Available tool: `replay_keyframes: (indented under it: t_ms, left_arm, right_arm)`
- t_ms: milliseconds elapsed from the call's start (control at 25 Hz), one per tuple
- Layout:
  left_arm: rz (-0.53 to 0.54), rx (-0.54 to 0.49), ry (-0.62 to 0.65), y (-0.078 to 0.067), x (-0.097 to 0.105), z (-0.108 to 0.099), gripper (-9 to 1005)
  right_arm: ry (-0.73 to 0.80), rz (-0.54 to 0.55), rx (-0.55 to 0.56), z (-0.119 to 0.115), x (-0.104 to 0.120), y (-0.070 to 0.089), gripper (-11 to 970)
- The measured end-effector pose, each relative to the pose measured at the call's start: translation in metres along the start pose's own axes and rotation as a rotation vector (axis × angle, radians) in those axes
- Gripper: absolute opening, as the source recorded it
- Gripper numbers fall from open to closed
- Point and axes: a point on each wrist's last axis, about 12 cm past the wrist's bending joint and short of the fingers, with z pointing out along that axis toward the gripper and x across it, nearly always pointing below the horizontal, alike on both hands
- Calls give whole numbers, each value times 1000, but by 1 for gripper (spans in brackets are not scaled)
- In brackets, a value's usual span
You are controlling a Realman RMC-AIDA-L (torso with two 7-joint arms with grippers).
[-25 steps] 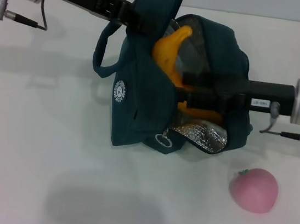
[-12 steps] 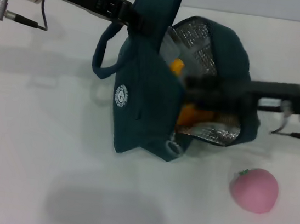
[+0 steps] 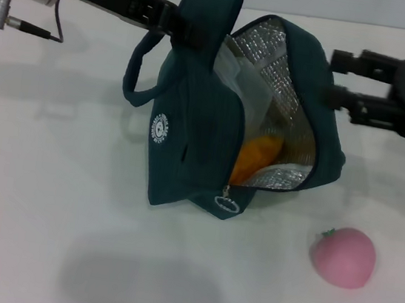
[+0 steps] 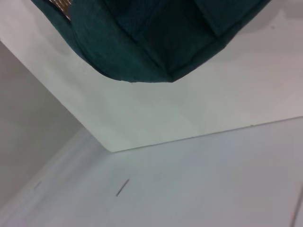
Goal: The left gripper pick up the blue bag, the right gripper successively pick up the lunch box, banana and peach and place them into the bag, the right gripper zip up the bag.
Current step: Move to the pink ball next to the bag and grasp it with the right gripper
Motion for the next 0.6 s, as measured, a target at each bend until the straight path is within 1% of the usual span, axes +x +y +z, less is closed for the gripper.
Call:
replay_keyframes:
  t_ms: [80, 120, 200, 240, 320, 360, 440, 600]
  left_arm:
    - [-3, -14, -11, 2, 0, -1, 48]
    - [-4, -20, -16, 3, 0, -2, 48]
    - [-8, -28, -21, 5, 1, -2, 48]
    - [-12, -31, -22, 6, 2, -3, 48]
    - [-18, -35, -24, 8, 4, -4, 48]
    - [-22, -39, -24, 9, 5, -5, 48]
    - [-27, -43, -26, 10, 7, -6, 48]
    - [-31, -47, -27, 11, 8, -7, 48]
  right_arm:
    - [43, -64, 13, -12, -6, 4, 750]
    - [75, -88, 38, -19, -8, 6, 750]
    - [142, -91, 82, -28, -10, 10, 750]
    - [214, -85, 111, -30, -14, 13, 751]
    - [345, -82, 158, -31, -17, 19, 751]
    - [447, -73, 198, -30, -17, 23, 751]
    - [568, -54, 238, -27, -16, 28, 751]
    - [741, -12, 261, -17, -10, 33, 751]
